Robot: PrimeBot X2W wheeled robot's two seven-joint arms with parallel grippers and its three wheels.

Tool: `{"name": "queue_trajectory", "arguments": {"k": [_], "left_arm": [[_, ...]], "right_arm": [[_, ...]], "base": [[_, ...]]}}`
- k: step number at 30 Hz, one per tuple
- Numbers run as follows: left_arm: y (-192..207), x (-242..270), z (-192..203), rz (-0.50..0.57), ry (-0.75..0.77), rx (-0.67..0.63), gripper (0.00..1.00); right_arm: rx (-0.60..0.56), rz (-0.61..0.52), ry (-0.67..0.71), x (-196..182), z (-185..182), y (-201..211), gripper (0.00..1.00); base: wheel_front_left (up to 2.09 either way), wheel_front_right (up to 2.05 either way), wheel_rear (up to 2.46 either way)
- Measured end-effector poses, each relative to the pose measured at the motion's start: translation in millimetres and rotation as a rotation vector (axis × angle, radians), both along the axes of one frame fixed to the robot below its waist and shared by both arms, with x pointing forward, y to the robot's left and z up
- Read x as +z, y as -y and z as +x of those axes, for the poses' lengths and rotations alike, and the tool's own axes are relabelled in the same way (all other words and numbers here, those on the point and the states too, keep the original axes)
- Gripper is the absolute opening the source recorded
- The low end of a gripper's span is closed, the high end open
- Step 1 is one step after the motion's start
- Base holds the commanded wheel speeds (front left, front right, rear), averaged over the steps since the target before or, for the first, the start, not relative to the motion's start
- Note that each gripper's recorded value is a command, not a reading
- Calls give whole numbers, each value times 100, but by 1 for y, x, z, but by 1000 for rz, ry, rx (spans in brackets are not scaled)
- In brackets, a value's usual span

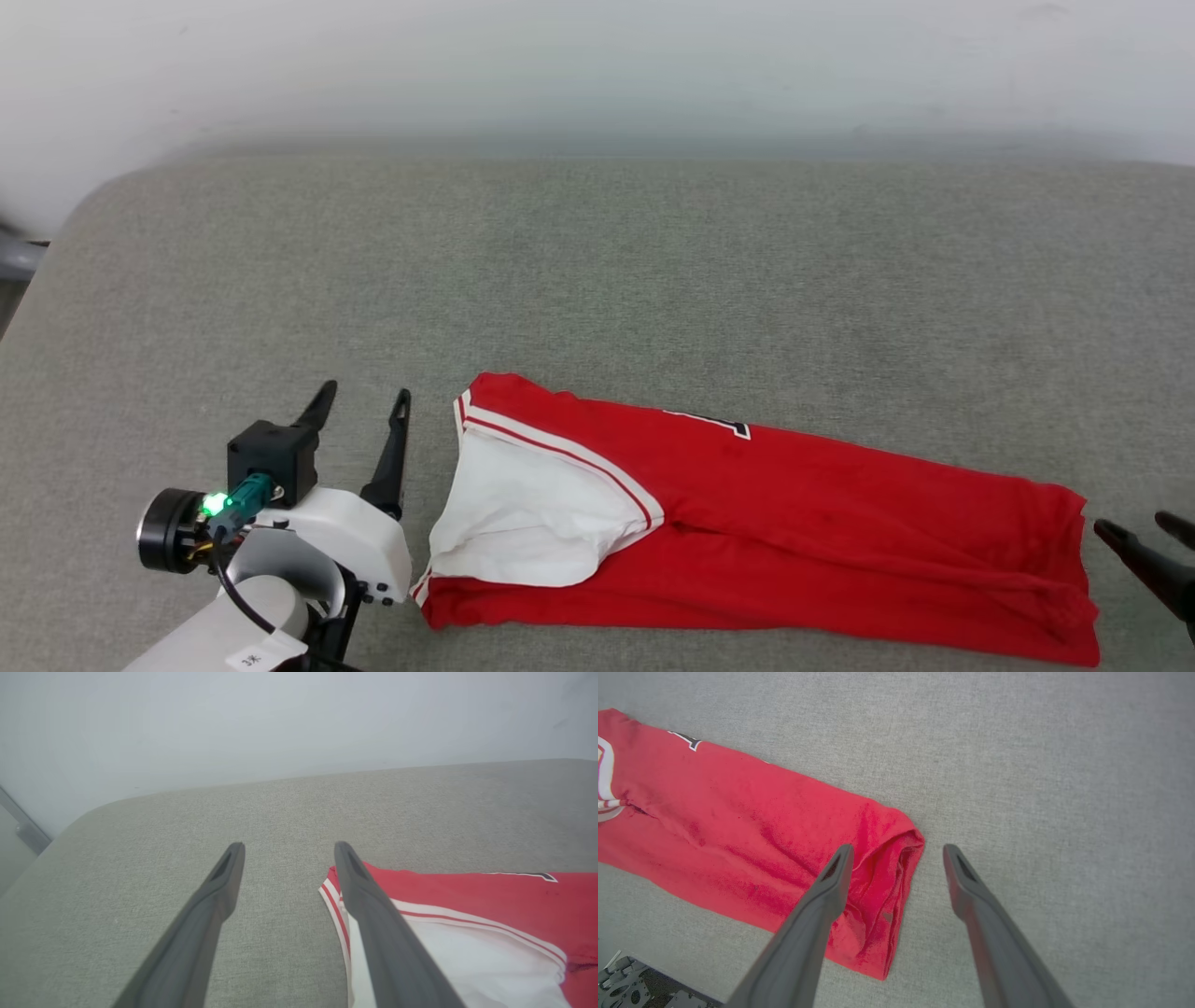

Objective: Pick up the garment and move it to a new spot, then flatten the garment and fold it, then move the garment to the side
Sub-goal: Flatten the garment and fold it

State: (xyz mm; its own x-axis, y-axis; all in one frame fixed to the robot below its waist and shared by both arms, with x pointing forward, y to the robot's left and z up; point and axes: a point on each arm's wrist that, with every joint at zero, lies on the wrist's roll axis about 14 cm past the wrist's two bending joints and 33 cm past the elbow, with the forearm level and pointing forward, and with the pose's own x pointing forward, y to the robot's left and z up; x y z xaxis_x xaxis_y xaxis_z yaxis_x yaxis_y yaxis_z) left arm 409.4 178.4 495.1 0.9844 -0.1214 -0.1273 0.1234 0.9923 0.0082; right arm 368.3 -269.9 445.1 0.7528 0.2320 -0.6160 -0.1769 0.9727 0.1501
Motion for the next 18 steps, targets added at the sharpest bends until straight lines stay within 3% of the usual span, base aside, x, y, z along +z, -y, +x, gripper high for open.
{"name": "queue_trajectory", "arguments": {"k": [9,18], "left_arm": [[-19,15,-2,25,105,116,100],[-32,21,-12,47,173,204,100]], "right_arm": [[3,24,-213,-43,-9,-6,100],[22,56,-298,-75,-5,-29,100]], "base": [[0,0,0],[0,0,0]]}}
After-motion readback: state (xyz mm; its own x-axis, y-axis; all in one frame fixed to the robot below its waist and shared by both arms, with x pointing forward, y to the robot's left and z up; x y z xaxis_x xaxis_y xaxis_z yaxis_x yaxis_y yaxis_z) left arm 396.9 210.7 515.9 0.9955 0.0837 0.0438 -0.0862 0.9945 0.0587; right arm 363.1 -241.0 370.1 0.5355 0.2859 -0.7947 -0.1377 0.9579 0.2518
